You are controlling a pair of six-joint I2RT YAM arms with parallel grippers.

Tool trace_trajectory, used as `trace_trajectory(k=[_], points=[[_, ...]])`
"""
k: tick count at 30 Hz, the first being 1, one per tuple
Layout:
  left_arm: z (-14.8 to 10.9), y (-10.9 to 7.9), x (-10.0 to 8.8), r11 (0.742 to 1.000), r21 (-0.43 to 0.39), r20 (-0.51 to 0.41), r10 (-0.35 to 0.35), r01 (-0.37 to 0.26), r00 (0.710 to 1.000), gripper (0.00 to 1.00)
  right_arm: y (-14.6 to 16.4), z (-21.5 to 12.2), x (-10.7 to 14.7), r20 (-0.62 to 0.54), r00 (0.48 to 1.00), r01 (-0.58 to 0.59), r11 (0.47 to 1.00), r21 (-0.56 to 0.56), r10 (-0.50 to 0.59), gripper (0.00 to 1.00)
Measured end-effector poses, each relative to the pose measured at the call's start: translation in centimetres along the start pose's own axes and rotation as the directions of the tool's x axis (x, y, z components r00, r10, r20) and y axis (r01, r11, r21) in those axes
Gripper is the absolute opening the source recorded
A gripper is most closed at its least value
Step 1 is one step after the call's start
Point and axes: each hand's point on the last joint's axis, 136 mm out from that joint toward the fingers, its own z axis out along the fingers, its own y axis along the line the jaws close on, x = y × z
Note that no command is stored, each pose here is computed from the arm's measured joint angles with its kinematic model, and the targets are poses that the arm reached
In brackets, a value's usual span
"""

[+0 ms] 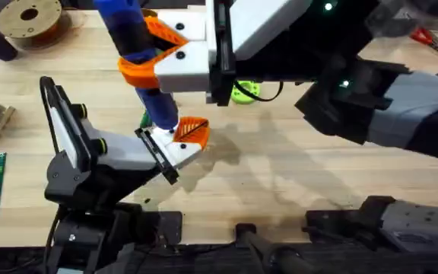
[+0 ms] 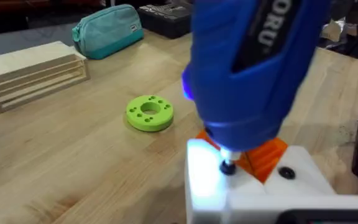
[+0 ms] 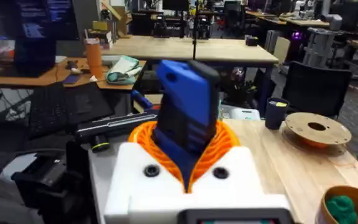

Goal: Pick up the gripper from the table and insert it into the empty holder that is missing its gripper. Then pick up a screw, insert it into the mounting hole, and use the screwdriver to tighten it. Finally, clean up the table by picking up the vegetable and placing it into the bucket.

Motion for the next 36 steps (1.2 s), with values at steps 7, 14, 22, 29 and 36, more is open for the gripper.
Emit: trace_trajectory(k=[7,14,22,29,36], points=[[0.0,0.0,-0.1,1.000,0.000,0.002,0.003,-0.003,1.000,0.004,0.1,0.0,-0.6,0.021,1.000,0.021,1.000,-0.005,-0.021,0.033],[0.0,0.0,0.0,1.000,0.000,0.001,0.003,-0.003,1.000,0.004,0.2,-0.1,-1.4,0.056,0.997,0.054,0.998,-0.006,-0.054,0.033],[0.0,0.0,0.0,1.000,0.000,0.001,0.003,-0.003,1.000,0.004,0.2,-0.1,-1.4,0.055,0.998,0.037,0.999,-0.007,-0.037,0.033],[0.0,0.0,0.0,1.000,0.000,0.001,0.002,-0.002,1.000,0.004,0.4,-0.1,-1.3,0.049,0.999,0.004,1.000,-0.017,-0.003,0.033],[0.0,0.0,0.0,1.000,0.000,0.001,0.003,-0.003,1.000,0.004,0.3,0.0,-0.5,0.021,1.000,-0.022,1.000,-0.017,0.023,0.033]])
